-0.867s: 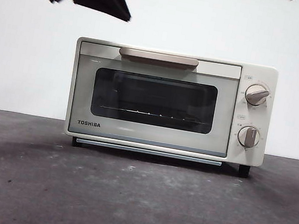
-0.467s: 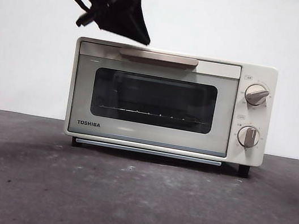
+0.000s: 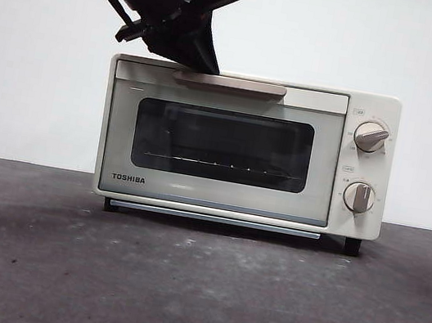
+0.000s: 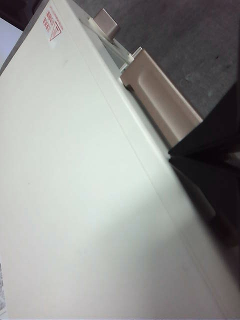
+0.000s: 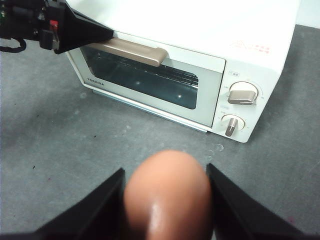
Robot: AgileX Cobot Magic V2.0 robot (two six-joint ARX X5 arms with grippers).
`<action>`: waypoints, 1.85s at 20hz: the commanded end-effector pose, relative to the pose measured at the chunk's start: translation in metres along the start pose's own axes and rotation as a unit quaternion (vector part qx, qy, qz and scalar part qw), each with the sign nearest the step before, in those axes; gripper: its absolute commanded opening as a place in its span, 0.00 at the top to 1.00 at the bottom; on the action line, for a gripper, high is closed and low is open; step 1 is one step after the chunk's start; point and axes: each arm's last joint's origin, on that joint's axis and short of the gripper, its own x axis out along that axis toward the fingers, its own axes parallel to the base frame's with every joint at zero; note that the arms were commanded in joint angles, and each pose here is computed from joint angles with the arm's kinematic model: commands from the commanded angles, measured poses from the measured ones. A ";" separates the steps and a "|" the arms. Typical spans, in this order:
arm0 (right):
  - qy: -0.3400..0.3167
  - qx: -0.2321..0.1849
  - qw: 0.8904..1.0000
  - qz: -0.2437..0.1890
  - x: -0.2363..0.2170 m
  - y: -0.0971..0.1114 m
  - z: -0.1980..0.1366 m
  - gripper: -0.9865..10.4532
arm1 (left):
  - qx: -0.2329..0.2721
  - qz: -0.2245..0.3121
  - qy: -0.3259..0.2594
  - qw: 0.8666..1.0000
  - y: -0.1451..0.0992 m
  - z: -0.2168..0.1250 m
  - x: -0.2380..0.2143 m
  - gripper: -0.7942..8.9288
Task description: Eggoven
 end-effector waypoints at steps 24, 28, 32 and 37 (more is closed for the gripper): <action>-0.011 -0.008 1.000 0.005 -0.003 0.002 0.005 0.91 | 0.049 -0.087 0.233 0.967 -0.078 -0.052 0.011 0.91; -0.013 -0.007 1.000 0.006 -0.002 0.002 0.005 0.91 | 0.052 -0.092 0.279 0.954 -0.086 -0.061 0.006 0.91; -0.010 -0.007 1.000 0.005 0.001 0.002 0.006 0.91 | 0.051 -0.092 0.291 0.951 -0.087 -0.061 0.000 0.91; 0.015 -0.009 1.000 0.014 0.031 0.010 0.011 0.91 | 0.048 -0.089 0.222 0.970 -0.081 -0.031 -0.036 0.91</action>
